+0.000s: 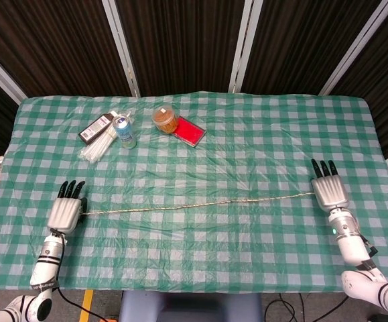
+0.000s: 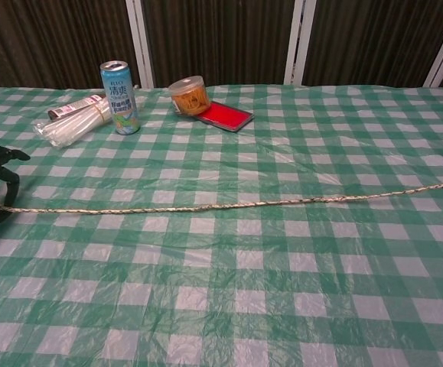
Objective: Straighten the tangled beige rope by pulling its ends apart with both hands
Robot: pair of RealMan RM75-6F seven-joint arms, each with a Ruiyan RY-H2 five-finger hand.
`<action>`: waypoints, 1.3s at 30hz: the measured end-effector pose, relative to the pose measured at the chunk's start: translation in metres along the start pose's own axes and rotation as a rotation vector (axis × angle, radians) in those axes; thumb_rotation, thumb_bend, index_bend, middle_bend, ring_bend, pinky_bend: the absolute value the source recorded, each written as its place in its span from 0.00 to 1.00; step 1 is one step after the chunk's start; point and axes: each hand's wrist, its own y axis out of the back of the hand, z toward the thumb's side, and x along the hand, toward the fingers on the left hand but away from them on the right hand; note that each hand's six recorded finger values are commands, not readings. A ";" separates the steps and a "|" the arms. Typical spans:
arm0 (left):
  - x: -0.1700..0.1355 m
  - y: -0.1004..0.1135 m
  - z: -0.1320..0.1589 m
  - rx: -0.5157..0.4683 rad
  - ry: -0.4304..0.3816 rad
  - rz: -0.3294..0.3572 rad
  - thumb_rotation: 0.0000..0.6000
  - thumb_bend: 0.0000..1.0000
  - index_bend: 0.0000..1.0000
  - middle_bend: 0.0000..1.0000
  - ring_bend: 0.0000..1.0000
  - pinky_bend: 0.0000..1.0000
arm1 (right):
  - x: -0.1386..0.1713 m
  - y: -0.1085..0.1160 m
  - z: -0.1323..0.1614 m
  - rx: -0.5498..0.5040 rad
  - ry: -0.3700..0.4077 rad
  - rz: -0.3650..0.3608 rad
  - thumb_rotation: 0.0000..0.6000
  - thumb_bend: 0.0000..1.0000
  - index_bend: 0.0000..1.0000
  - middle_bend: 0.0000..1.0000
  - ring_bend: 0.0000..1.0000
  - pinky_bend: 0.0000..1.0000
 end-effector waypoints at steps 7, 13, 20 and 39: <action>-0.002 -0.008 0.006 -0.015 -0.028 -0.053 1.00 0.40 0.34 0.05 0.00 0.07 | -0.002 -0.010 0.005 0.001 0.011 0.020 1.00 0.52 0.67 0.05 0.00 0.00; -0.006 -0.004 0.007 -0.046 -0.045 -0.062 1.00 0.40 0.00 0.01 0.00 0.08 | -0.001 -0.016 0.002 -0.006 0.002 0.058 1.00 0.52 0.24 0.00 0.00 0.00; -0.014 0.008 -0.005 -0.069 -0.041 -0.060 1.00 0.41 0.00 0.00 0.00 0.08 | 0.005 -0.017 -0.007 -0.022 -0.022 0.108 1.00 0.48 0.03 0.00 0.00 0.00; -0.127 0.081 -0.058 -0.227 -0.040 0.141 1.00 0.40 0.00 0.00 0.00 0.04 | 0.134 0.028 -0.039 -0.187 -0.031 -0.224 1.00 0.39 0.00 0.00 0.00 0.00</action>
